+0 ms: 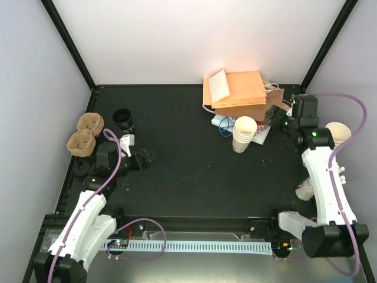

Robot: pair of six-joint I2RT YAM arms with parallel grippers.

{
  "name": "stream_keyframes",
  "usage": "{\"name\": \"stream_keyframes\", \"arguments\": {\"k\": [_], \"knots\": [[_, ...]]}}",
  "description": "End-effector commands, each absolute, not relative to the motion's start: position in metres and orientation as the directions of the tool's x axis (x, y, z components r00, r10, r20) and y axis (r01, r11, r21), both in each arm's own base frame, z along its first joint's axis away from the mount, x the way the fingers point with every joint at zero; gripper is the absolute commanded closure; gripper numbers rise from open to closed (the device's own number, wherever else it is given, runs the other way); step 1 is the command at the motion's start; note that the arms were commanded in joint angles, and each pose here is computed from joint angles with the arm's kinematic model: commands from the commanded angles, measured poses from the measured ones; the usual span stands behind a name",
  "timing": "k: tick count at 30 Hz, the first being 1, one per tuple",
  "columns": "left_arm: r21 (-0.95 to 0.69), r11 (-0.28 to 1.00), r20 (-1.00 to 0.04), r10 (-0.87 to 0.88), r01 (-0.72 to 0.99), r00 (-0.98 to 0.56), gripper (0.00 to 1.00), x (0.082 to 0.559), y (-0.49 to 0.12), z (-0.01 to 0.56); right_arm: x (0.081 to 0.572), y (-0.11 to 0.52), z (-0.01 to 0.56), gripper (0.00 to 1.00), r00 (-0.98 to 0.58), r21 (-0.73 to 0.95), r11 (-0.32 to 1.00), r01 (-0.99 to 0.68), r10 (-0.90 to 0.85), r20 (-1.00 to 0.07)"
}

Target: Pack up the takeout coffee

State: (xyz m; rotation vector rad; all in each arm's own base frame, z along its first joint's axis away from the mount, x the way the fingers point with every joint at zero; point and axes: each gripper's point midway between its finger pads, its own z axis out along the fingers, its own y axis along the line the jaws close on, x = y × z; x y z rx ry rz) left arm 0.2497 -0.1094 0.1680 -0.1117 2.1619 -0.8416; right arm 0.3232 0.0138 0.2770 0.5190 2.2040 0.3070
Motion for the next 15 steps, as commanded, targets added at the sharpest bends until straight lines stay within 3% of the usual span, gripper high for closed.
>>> {"name": "stream_keyframes", "arguments": {"k": [1, 7, 15], "knots": [[-0.623, 0.72, -0.678, -0.301, 0.306, -0.671, 0.01, 0.252, -0.127, 0.194, 0.334, 0.042, 0.27, 0.09, -0.699, 0.357, 0.921, 0.159, 0.36, -0.618], [-0.662, 0.675, -0.645, -0.294, 0.324, -0.705, 0.01, 0.254, -0.137, 0.196, 0.35, 0.052, 0.25, 0.26, -0.77, 0.272, 0.947, 0.174, 0.302, -0.562], [-0.652, 0.678, -0.654, -0.277, 0.339, -0.704, 0.01, 0.257, -0.139, 0.196, 0.374, 0.063, 0.248, 0.23, -0.776, 0.269, 0.954, 0.132, 0.268, -0.57]]}}
